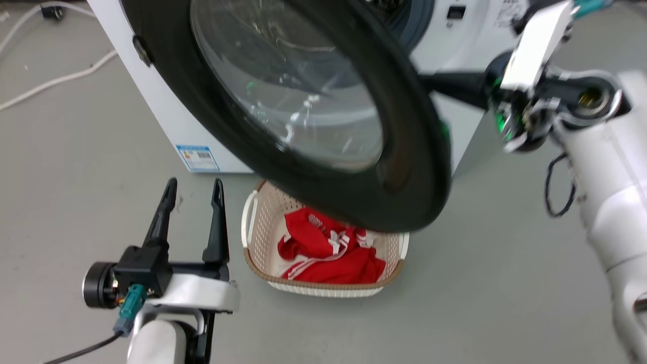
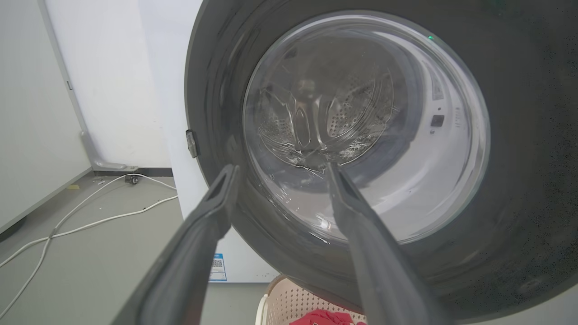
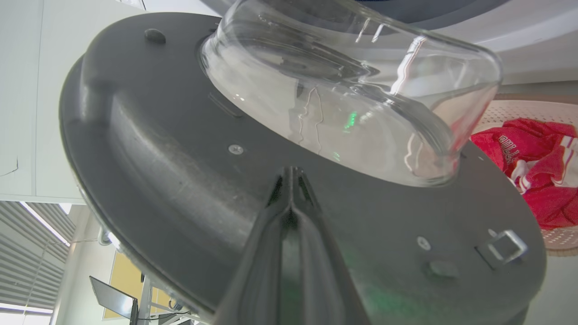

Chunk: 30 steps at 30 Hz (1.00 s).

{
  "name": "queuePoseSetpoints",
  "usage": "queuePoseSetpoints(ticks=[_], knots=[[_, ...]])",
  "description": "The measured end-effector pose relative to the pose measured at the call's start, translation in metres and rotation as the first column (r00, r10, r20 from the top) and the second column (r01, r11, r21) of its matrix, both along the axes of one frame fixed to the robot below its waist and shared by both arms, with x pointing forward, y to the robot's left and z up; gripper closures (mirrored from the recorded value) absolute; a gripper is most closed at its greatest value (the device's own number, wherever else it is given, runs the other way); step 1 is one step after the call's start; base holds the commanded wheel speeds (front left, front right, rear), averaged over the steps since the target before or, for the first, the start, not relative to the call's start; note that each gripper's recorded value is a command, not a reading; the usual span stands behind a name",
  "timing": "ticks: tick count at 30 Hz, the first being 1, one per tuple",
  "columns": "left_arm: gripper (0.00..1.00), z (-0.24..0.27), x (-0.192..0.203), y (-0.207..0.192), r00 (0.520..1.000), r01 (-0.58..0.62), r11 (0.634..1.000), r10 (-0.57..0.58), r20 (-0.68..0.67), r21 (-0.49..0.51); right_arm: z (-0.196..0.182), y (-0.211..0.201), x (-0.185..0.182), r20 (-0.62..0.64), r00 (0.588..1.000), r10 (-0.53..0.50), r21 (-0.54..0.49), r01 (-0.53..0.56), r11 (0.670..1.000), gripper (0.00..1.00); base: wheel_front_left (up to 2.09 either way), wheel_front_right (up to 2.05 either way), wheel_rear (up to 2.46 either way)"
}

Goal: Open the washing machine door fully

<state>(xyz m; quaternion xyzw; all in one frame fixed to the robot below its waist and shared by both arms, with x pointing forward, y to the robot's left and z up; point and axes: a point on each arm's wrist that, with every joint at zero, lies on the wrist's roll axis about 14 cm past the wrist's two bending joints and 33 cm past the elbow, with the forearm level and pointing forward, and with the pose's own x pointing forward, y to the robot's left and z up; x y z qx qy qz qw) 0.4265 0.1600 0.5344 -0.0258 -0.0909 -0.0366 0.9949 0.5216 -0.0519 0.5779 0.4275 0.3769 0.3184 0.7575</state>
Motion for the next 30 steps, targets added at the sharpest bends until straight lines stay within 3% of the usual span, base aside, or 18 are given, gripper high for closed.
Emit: queuePoseSetpoints(ticks=[12, 21, 25, 30], knots=[[0.00, 0.006, -0.038, 0.004, 1.000, -0.004, 1.000, 0.004, 0.005, 0.002, 0.003, 0.053, -0.085, 0.026, 0.974, 0.224, 0.066, -0.225, 0.972, 1.00, 0.00, 0.00, 0.00], [0.00, 0.012, -0.045, 0.005, 1.000, -0.006, 1.000, 0.006, 0.020, 0.003, 0.004, 0.083, -0.125, 0.067, 0.941, 0.333, 0.076, -0.337, 0.938, 1.00, 0.00, 0.00, 0.00], [0.00, 0.011, -0.048, 0.004, 1.000, -0.002, 1.000, 0.002, 0.018, 0.002, 0.003, 0.088, -0.135, 0.076, 0.937, 0.341, 0.088, -0.346, 0.934, 1.00, 0.00, 0.00, 0.00], [0.00, 0.012, -0.049, 0.001, 1.000, 0.005, 1.000, -0.005, 0.021, 0.000, 0.009, 0.080, -0.127, 0.128, 0.971, 0.201, 0.154, -0.219, 0.963, 1.00, 0.00, 0.00, 0.00]])
